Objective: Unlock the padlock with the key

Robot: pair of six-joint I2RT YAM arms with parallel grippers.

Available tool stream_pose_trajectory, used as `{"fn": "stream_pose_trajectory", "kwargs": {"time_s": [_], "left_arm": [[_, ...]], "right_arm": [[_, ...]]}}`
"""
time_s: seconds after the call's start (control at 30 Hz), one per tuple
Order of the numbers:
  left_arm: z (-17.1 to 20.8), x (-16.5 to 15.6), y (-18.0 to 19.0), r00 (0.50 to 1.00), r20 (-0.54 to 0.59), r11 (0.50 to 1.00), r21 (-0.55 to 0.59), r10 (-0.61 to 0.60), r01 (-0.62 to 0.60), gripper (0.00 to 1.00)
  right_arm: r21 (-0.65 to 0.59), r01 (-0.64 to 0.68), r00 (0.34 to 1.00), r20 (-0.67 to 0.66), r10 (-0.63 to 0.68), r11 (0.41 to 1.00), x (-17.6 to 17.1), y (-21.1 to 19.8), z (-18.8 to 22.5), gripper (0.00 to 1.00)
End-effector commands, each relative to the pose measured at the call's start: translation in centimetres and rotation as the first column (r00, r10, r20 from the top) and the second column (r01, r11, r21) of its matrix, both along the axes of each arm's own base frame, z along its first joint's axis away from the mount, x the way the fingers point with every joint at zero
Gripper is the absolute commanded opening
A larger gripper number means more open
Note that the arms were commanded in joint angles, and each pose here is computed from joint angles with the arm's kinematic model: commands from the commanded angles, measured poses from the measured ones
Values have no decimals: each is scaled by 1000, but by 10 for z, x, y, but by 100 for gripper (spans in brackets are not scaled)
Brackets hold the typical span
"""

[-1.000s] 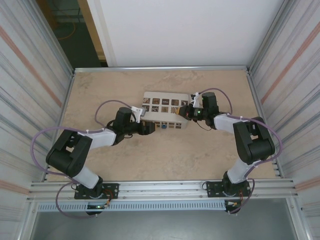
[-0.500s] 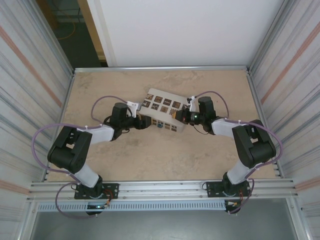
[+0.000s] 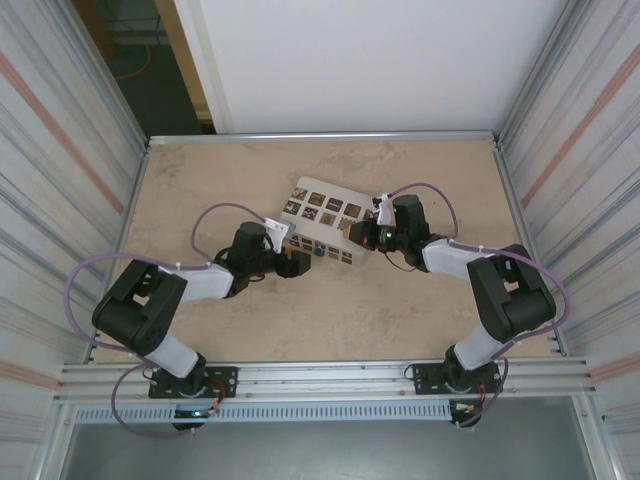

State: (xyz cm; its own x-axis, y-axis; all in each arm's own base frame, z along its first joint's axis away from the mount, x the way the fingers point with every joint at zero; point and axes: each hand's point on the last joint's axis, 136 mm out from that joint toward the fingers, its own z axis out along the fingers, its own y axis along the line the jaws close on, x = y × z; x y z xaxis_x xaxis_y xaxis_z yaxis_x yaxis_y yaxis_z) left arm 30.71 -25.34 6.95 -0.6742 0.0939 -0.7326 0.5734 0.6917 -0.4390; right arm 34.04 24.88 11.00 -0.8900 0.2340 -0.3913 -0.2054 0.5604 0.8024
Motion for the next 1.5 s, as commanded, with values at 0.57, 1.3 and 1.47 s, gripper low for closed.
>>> {"fn": "stream_pose_trajectory", "kwargs": {"time_s": [0.57,1.3,1.47], "left_arm": [[-12,29,-38,996,92,999,50,-8,4,69],[-16,38,-57,996,84,996,92,-15,7,47],[-16,40,-59,996,85,995,104,-14,5,43]], "right_arm": [[-92,-8,998,-57,3,996,-10,-1,-14,0],[-85,-17,999,-42,13,996,-11,4,-10,0],[-84,-17,999,-42,14,996,-11,5,-9,0]]}}
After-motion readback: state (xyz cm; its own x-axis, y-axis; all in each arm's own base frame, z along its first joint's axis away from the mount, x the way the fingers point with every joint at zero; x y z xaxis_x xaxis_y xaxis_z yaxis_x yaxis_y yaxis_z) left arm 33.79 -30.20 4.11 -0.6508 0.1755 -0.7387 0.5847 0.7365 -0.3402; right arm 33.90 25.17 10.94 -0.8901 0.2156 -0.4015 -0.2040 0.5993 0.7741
